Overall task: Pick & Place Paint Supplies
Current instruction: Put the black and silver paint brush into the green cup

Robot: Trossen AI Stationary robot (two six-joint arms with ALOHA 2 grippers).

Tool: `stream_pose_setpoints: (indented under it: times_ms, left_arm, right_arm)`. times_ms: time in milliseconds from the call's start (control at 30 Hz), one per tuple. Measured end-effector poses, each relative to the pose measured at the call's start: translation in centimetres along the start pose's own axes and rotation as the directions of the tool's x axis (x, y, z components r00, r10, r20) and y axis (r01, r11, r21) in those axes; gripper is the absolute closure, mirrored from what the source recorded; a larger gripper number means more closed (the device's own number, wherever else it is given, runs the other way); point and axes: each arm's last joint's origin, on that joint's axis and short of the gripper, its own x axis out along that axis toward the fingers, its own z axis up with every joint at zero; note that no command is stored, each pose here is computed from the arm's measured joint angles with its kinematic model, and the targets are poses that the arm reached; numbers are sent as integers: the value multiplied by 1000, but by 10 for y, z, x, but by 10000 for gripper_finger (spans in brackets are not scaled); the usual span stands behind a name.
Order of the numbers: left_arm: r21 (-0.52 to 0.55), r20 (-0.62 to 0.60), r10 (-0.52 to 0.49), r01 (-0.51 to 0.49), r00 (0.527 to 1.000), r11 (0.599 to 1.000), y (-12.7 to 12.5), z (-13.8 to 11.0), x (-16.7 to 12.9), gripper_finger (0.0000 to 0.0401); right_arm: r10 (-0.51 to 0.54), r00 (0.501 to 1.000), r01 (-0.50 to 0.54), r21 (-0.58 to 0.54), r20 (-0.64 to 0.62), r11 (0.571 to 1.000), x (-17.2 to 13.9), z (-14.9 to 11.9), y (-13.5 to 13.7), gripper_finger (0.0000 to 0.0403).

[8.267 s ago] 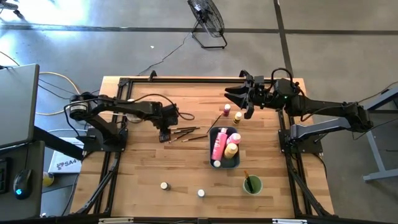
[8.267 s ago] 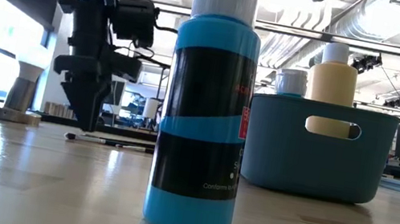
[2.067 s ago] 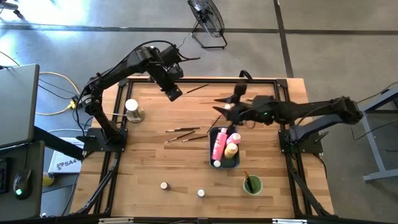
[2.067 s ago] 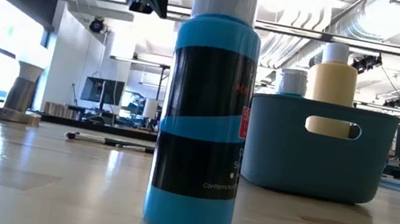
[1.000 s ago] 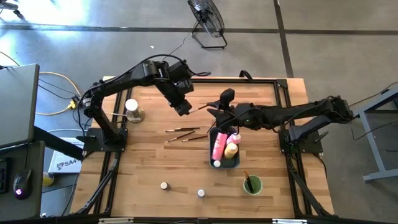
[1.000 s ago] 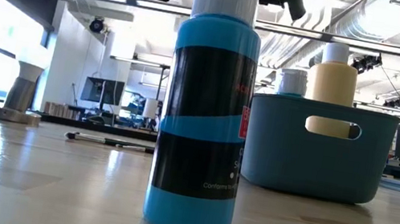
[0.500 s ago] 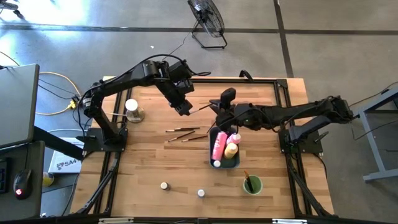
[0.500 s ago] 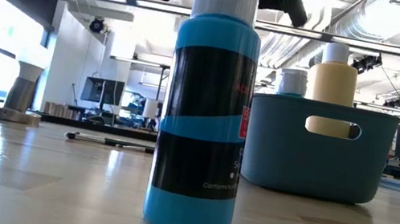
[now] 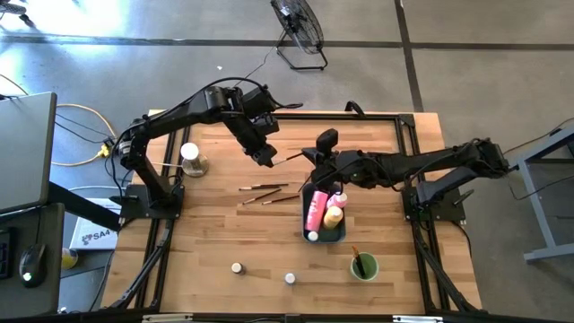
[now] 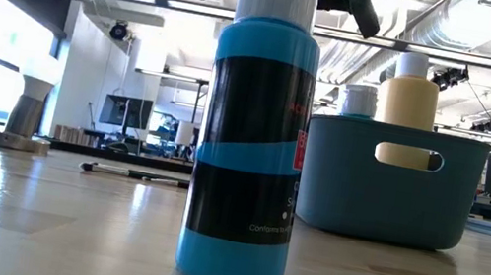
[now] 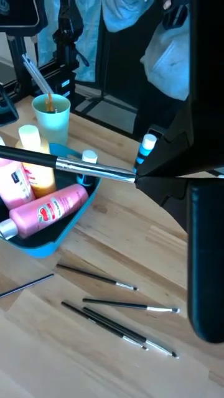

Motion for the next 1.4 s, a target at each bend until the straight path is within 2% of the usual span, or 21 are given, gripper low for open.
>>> stream_pose_setpoints:
  times_ms: [167, 367, 533, 700, 933, 1100, 1200, 1267, 1400]
  left_arm:
    - [1, -10, -26, 26, 1000, 1000, -1, 0, 0, 401]
    - [-1, -26, -60, 60, 998, 998, -2, 0, 0, 401]
    - [-45, -30, -68, 67, 997, 997, -2, 0, 0, 389]
    - [-45, -41, -89, 87, 995, 995, -2, -1, 1, 342]
    - [-36, -40, -100, 99, 994, 994, -3, 0, 1, 251]
    - [-36, -56, -156, 154, 986, 987, 1, 2, -3, 217]
    - [-70, -68, -222, 218, 973, 974, 7, 4, -9, 213]
    - [-133, -81, -287, 275, 954, 952, 13, 6, -15, 212]
    - [-280, -98, -444, 404, 891, 871, 26, 10, -29, 212]
  right_arm:
    - [-1, 1000, 1, -9, -2, 1000, 0, 0, 0, 391]
    - [-8, 1000, 8, -74, 5, 997, 0, 1, -1, 393]
    - [-11, 1000, 12, -113, 6, 994, 0, 1, -1, 393]
    - [-15, 1000, 15, -109, 0, 994, 0, 0, -2, 393]
    - [-16, 1000, 16, -113, -1, 993, 0, 0, -2, 393]
    - [-16, 1000, 16, -112, 0, 994, 0, 0, -2, 393]
    - [-16, 1000, 16, -113, -1, 994, 0, 0, -2, 393]
    - [-16, 1000, 16, -113, -1, 993, 0, 0, -2, 393]
    - [-26, 999, 23, -112, -19, 993, 0, 0, -2, 393]
